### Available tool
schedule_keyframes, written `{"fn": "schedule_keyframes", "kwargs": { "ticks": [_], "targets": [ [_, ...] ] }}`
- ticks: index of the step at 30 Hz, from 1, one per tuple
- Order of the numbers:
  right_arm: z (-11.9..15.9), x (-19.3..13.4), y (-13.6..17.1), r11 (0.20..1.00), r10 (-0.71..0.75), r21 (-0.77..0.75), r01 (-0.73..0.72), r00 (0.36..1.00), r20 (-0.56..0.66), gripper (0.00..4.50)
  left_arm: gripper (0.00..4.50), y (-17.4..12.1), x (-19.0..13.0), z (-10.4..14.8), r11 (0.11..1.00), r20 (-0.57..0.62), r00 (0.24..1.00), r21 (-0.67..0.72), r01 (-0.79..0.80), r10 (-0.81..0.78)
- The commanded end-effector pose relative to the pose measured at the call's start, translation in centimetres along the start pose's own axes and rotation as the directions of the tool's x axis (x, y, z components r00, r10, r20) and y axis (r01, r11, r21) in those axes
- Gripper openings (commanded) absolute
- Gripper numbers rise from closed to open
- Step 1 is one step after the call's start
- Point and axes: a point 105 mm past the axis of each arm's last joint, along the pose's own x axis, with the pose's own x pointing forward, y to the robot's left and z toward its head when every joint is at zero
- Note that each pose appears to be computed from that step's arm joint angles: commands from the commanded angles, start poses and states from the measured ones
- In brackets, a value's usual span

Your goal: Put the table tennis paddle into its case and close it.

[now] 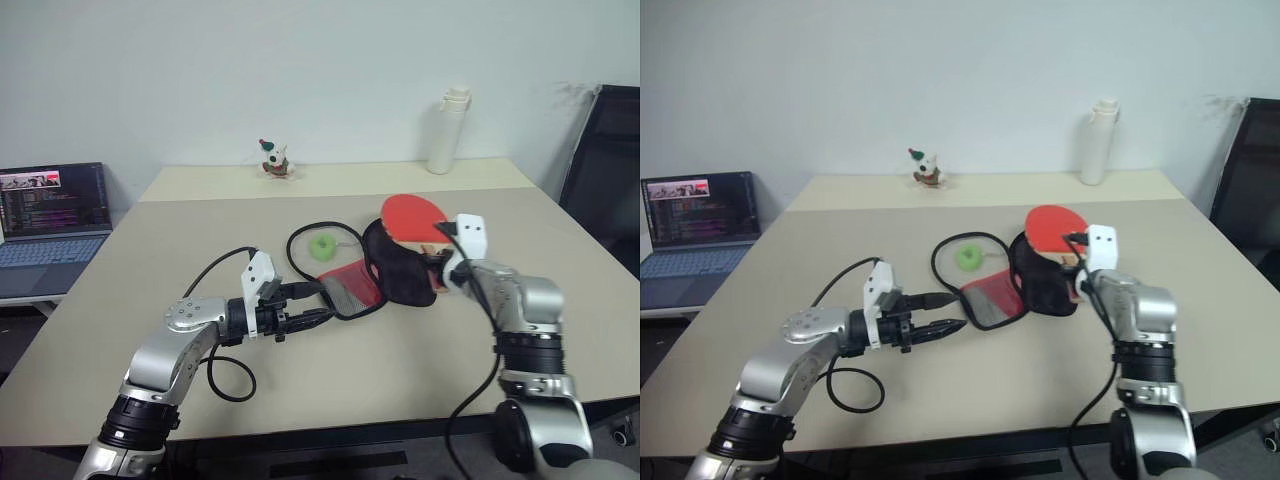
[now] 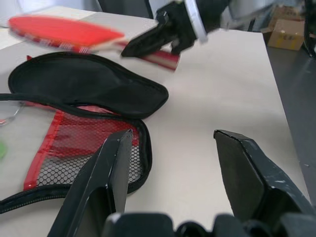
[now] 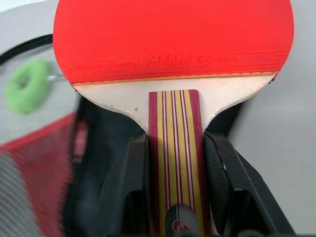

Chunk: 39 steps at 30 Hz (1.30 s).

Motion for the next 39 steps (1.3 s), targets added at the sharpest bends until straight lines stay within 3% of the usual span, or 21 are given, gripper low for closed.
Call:
{"fn": "schedule_keyframes", "kwargs": {
  "ticks": [1, 12, 35, 39],
  "targets": [
    [3.1, 0.3, 1.0, 1.000, -0.004, -0.016, 0.006, 0.993, 0.118, 1.11, 2.87, -0.3, 0.0, 1.2, 0.999, 0.035, 0.999, 0.037, 0.006, -0.007],
    [2.1, 3.3, 1.3, 0.998, -0.049, -0.032, 0.053, 0.994, 0.096, 1.11, 2.87, 1.8, -1.0, 2.5, 0.994, 0.058, 0.996, 0.071, -0.079, 0.075],
    [-0.4, 3.3, -0.1, 0.992, -0.117, -0.045, 0.118, 0.993, 0.019, 1.11, 2.87, 2.2, -0.8, 3.2, 0.992, 0.065, 0.994, 0.085, -0.097, 0.092],
    [-0.7, 3.3, -0.3, 0.991, -0.124, -0.046, 0.125, 0.992, 0.013, 2.37, 2.87, 2.3, -0.9, 3.2, 0.991, 0.064, 0.993, 0.084, -0.100, 0.095]
  ]
}}
